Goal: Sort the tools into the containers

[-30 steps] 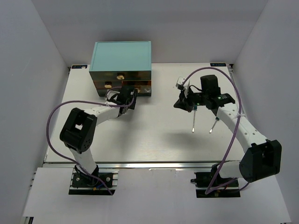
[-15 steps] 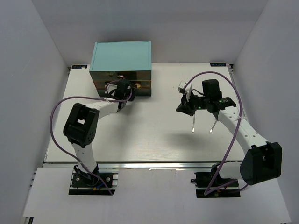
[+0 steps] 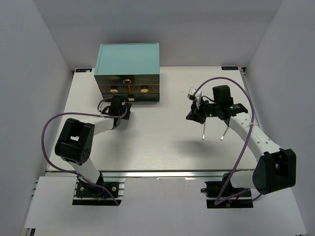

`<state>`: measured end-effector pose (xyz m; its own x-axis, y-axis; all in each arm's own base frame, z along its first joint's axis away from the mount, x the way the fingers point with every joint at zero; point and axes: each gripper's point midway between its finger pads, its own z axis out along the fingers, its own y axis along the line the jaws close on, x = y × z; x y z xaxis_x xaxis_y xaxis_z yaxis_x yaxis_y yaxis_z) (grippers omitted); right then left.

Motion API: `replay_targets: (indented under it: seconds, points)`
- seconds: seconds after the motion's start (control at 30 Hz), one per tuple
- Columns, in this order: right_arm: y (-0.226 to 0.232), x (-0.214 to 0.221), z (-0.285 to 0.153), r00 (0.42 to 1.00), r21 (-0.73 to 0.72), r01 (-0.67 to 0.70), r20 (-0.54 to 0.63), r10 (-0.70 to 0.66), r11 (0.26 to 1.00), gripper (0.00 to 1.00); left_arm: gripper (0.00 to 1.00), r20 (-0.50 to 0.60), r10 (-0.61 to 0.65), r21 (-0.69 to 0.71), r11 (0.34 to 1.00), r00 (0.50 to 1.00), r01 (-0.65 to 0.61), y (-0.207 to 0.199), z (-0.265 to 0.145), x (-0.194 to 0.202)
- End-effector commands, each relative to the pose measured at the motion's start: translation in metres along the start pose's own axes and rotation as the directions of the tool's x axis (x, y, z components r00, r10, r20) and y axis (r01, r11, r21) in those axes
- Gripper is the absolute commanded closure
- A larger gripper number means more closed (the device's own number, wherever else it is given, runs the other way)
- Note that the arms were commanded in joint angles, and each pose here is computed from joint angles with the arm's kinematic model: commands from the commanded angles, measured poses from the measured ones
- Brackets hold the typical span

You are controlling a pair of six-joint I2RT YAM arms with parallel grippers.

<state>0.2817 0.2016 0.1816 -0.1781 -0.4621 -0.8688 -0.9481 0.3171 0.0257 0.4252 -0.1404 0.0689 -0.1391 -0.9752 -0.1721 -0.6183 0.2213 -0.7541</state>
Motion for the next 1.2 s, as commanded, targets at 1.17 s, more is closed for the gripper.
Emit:
replay_targets:
  seconds: [1.17]
  points:
    - [-0.011, 0.012, 0.001, 0.999, 0.013, 0.006, -0.037, -0.005, 1.0, 0.99, 0.79, -0.037, -0.029, 0.038, 0.999, 0.999, 0.031, -0.027, 0.057, -0.022]
